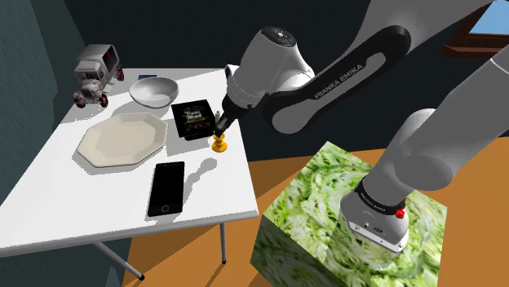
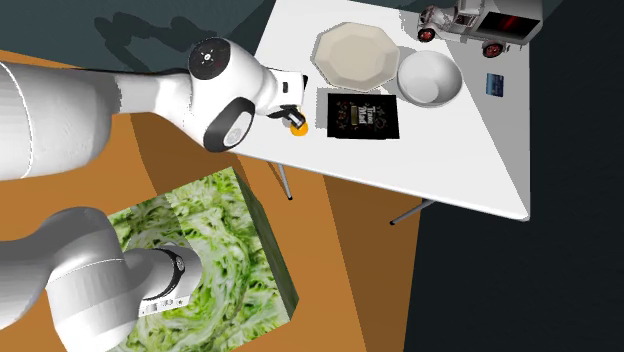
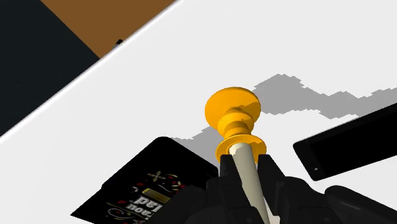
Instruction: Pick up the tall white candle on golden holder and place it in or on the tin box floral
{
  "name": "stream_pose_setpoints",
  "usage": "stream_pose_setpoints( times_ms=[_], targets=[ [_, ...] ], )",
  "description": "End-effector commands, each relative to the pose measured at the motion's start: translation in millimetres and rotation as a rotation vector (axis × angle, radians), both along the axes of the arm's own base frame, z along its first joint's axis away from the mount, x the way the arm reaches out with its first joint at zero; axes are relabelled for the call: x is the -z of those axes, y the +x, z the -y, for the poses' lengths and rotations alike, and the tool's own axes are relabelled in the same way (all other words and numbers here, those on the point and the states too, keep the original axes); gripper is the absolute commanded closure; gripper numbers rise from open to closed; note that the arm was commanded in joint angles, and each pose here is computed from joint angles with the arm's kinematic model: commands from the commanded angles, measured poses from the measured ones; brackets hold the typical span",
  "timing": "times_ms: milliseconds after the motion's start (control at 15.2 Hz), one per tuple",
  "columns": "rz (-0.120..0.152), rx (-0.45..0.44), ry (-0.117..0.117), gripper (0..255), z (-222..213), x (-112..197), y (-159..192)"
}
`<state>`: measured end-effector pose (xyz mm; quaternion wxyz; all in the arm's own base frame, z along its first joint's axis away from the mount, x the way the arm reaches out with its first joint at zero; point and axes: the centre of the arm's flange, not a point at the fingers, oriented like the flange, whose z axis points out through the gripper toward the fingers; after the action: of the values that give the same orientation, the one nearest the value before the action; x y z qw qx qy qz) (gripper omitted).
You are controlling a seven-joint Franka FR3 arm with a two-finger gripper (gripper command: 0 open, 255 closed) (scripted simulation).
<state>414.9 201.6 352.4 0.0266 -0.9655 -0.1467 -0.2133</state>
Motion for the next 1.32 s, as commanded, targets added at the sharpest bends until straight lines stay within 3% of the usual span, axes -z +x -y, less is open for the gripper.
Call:
stream_pose_setpoints(
  times_ms=[0,990,1254],
  targets=[
    [-0.001,0.0,0.001,255,0,-11,-1],
    [-0.001,0.0,0.001,255,0,-87,-1],
    [-0.001,0.0,0.001,255,12,-88,51]
  ],
)
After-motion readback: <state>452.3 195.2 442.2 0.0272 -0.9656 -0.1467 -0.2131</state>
